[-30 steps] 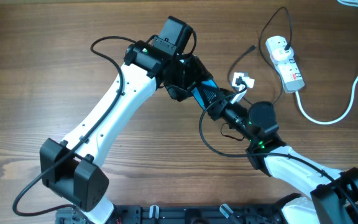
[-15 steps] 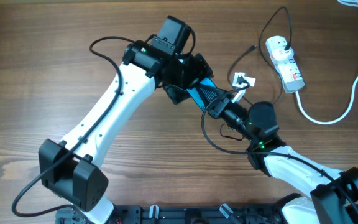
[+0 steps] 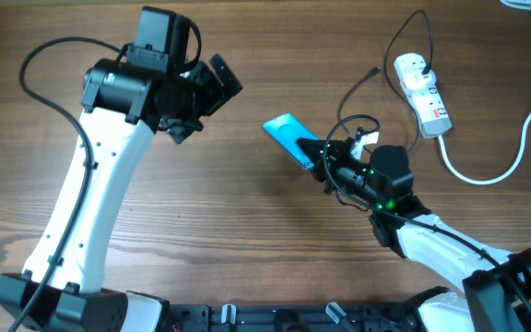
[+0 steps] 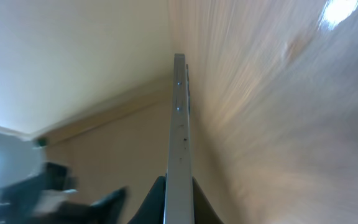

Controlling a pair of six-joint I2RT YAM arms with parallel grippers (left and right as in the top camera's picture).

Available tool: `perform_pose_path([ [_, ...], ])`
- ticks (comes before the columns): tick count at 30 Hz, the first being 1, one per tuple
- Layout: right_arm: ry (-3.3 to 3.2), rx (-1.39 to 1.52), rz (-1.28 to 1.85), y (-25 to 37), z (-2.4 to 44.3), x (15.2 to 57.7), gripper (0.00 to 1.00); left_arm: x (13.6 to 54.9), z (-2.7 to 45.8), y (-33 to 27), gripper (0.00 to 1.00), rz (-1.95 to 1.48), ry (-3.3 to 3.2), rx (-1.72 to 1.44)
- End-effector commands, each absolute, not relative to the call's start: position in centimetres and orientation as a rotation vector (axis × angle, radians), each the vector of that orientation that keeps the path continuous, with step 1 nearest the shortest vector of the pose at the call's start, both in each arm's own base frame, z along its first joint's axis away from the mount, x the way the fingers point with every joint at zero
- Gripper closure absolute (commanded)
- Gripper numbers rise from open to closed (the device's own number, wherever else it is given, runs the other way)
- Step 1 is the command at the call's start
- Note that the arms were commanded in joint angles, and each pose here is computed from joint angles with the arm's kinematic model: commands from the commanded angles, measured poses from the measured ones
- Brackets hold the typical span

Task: Plug charger to phone and switch on socket

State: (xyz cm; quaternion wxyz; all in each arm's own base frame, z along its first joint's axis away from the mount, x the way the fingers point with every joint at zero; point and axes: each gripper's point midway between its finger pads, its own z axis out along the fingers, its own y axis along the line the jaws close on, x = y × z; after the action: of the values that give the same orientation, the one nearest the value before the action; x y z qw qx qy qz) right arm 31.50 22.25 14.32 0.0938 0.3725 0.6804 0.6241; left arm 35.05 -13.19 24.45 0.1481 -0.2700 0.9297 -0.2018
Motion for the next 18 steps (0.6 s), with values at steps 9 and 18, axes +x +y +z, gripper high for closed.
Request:
perform_pose_path([
  [9,1.901,1.108,2.194,23.6,19.7,30.7,0.96,33.5,24.7,-16.7,0.00,-0.870,2.741,-0.713],
  [18,1.896,1.118,2.187,23.6,19.6,30.8,0.96,32.2,20.8,-22.5,0.19,-1.063,2.790,-0.619],
])
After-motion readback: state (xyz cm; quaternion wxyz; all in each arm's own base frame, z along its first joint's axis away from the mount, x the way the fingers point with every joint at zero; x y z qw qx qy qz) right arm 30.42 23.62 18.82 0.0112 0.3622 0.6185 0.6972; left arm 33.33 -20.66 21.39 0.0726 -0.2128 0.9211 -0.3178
